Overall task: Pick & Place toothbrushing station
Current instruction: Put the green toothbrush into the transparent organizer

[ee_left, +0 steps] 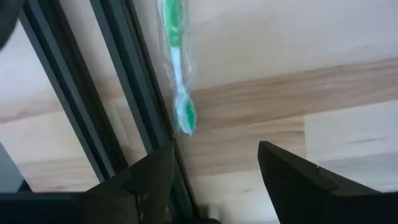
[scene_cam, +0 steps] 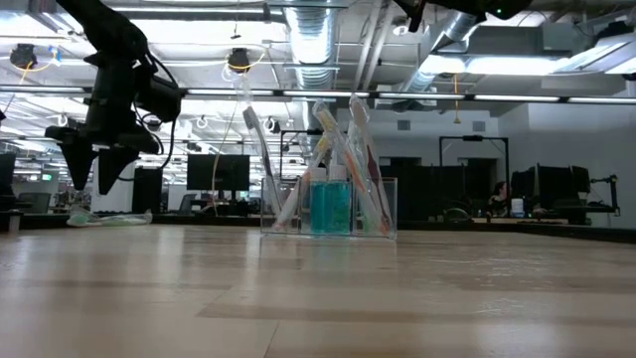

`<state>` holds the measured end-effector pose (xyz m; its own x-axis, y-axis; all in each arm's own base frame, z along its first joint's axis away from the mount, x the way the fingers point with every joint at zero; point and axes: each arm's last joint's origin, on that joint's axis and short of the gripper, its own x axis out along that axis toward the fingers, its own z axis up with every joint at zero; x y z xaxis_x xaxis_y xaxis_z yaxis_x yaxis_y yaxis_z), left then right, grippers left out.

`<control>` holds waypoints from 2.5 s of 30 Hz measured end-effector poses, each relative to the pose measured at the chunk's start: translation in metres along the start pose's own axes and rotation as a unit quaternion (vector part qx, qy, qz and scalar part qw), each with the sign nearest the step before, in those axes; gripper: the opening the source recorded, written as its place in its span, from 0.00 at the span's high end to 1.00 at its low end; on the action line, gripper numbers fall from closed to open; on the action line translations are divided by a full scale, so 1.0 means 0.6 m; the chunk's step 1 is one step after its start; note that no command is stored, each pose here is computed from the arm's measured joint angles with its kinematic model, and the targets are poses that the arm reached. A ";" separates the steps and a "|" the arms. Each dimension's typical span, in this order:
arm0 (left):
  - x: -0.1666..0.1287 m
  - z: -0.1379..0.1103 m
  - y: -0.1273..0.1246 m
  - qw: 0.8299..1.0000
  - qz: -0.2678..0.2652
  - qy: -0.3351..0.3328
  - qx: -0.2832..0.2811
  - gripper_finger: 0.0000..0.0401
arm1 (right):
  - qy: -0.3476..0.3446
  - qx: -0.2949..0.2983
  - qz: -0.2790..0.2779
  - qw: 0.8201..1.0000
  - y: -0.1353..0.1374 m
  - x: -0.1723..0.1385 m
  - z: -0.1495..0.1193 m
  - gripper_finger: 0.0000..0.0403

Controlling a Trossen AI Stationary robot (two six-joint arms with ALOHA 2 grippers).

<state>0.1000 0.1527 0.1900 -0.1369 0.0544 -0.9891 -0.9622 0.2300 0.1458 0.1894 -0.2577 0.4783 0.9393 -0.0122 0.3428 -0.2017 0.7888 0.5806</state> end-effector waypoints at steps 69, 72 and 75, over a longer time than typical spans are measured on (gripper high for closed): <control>0.073 0.013 -0.021 0.997 -0.049 0.066 0.015 1.00 | 0.021 0.004 -0.006 1.000 -0.006 -0.001 -0.003 0.25; 0.037 0.016 -0.024 0.997 -0.069 0.019 0.003 1.00 | 0.020 -0.001 -0.006 1.000 -0.006 -0.001 -0.003 0.25; -0.003 0.017 -0.024 0.995 -0.098 -0.021 -0.019 1.00 | 0.019 -0.007 -0.007 1.000 -0.006 -0.001 -0.003 0.25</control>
<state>0.1164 0.1592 0.1899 0.0635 0.0539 -0.9965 -0.9779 0.2026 -0.0513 0.1898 -0.2593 0.4747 0.9518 -0.0004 0.3068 -0.1848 0.7976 0.5741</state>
